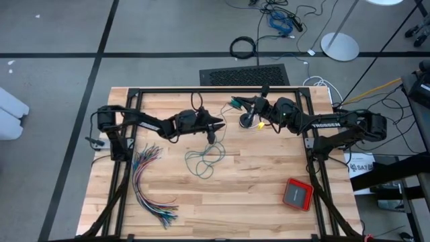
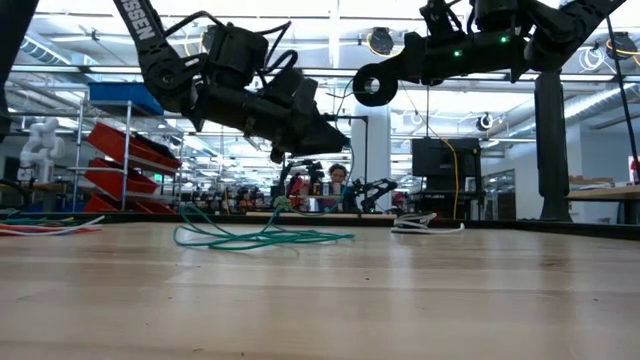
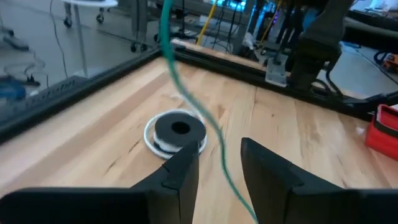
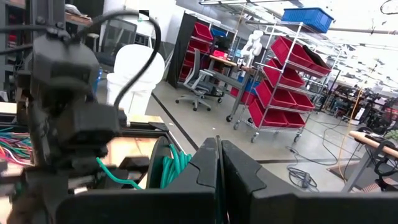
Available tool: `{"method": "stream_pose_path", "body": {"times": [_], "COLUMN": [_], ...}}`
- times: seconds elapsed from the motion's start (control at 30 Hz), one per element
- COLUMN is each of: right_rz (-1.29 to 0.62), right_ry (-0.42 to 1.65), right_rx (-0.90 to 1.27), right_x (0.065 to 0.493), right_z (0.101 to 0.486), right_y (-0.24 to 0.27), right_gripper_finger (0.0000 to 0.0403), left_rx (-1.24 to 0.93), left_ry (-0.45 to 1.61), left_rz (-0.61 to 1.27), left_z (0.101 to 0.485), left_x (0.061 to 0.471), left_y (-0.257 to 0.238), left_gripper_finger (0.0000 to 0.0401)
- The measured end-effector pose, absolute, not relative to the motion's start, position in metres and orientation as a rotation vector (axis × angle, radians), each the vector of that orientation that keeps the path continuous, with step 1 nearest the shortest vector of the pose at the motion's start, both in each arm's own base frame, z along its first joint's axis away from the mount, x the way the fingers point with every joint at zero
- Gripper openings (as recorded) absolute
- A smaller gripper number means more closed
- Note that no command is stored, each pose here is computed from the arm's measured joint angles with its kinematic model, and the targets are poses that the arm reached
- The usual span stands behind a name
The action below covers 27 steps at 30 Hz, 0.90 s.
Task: Coil cords
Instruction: Coil the green wire onto the spool
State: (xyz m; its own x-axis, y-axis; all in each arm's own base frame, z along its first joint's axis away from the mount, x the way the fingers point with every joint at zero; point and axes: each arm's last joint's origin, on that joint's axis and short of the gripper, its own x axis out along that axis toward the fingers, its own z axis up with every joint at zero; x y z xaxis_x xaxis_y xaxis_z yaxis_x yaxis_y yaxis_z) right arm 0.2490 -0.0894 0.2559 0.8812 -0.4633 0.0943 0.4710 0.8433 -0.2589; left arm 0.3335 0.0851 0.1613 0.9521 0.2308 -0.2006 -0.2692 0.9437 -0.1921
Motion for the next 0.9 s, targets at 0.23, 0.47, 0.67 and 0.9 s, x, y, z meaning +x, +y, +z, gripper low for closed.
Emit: {"method": "stream_pose_path", "body": {"times": [0.23, 0.47, 0.67, 0.9], "right_rz": [-0.494, -0.493, -0.493, -0.493], "right_ry": [-0.030, -0.027, -0.028, -0.022], "right_rx": [-0.279, -0.277, -0.278, -0.279], "right_x": [0.249, 0.249, 0.249, 0.249], "right_z": [0.256, 0.256, 0.256, 0.255], "right_y": [-0.089, -0.089, -0.089, -0.089], "right_gripper_finger": [0.0000, 0.0000, 0.0000, 0.0000], "left_rx": [-0.260, -0.250, -0.241, -0.239], "left_ry": [0.159, 0.124, 0.151, 0.174], "left_rz": [0.262, 0.259, 0.273, 0.301], "left_z": [0.142, 0.150, 0.151, 0.148], "left_x": [0.341, 0.350, 0.354, 0.353], "left_y": [0.083, 0.086, 0.087, 0.087], "left_gripper_finger": [0.0126, 0.0126, 0.0125, 0.0125]}}
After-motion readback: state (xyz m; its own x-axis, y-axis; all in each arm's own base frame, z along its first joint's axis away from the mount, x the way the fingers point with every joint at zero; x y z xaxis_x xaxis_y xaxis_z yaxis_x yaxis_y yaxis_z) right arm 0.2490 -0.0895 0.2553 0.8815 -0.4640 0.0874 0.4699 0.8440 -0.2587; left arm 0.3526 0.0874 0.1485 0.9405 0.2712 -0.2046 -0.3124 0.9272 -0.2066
